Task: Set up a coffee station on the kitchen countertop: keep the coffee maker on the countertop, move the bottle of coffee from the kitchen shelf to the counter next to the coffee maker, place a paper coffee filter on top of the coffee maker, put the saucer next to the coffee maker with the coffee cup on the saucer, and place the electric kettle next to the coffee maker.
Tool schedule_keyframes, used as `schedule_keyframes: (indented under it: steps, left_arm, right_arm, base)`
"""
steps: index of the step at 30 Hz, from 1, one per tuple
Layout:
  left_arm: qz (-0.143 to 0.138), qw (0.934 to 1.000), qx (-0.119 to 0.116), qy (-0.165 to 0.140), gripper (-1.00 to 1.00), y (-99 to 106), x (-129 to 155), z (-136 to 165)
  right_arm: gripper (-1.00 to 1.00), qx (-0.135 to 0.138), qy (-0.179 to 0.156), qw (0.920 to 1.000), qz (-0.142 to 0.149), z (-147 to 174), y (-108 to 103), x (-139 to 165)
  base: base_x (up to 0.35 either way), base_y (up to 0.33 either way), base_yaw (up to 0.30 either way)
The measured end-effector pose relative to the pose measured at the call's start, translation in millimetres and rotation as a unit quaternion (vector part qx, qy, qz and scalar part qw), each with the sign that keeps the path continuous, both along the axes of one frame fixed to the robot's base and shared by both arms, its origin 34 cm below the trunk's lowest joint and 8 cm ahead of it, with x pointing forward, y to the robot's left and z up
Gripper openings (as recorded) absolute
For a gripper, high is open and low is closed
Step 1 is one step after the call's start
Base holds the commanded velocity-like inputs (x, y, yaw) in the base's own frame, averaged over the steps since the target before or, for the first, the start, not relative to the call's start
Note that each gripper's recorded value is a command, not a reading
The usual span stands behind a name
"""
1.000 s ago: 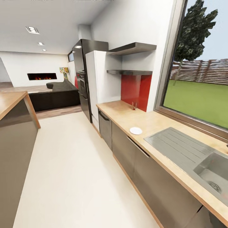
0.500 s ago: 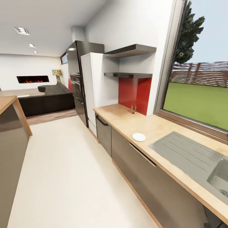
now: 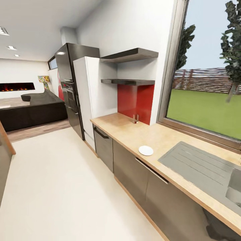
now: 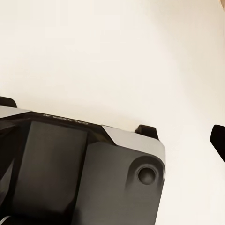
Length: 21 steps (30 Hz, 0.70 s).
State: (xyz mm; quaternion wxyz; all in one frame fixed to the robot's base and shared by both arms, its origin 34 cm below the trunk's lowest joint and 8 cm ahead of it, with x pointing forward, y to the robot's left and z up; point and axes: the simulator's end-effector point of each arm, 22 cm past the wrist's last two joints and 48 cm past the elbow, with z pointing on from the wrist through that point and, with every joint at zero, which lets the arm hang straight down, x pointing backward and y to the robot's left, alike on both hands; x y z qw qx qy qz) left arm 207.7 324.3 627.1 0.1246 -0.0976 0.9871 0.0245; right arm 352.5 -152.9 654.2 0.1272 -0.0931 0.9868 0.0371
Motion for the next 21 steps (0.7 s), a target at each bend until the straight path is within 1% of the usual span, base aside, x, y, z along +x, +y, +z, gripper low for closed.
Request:
schedule_keyframes:
  steps: [14, 16, 21]
  left_arm:
    - [0.0, 1.0, 0.0, -0.004, 1.0, 0.0, 2.1, 0.8]
    - [0.0, 1.0, 0.0, -0.004, 1.0, 0.0, 1.7, 0.7]
    - [0.0, 1.0, 0.0, -0.004, 1.0, 0.1, 1.4, 0.7]
  right_arm:
    - [1.0, 0.0, -0.005, 1.0, 0.0, 2.4, 0.0, 3.5]
    - [1.0, 0.0, -0.005, 1.0, 0.0, 2.5, 0.1, 3.7]
    - [1.0, 0.0, -0.005, 1.0, 0.0, 2.4, 0.1, 3.6]
  base:
    - [0.187, 0.287, -0.22]
    - [0.182, 0.288, -0.122]
    - [0.182, 0.288, -0.03]
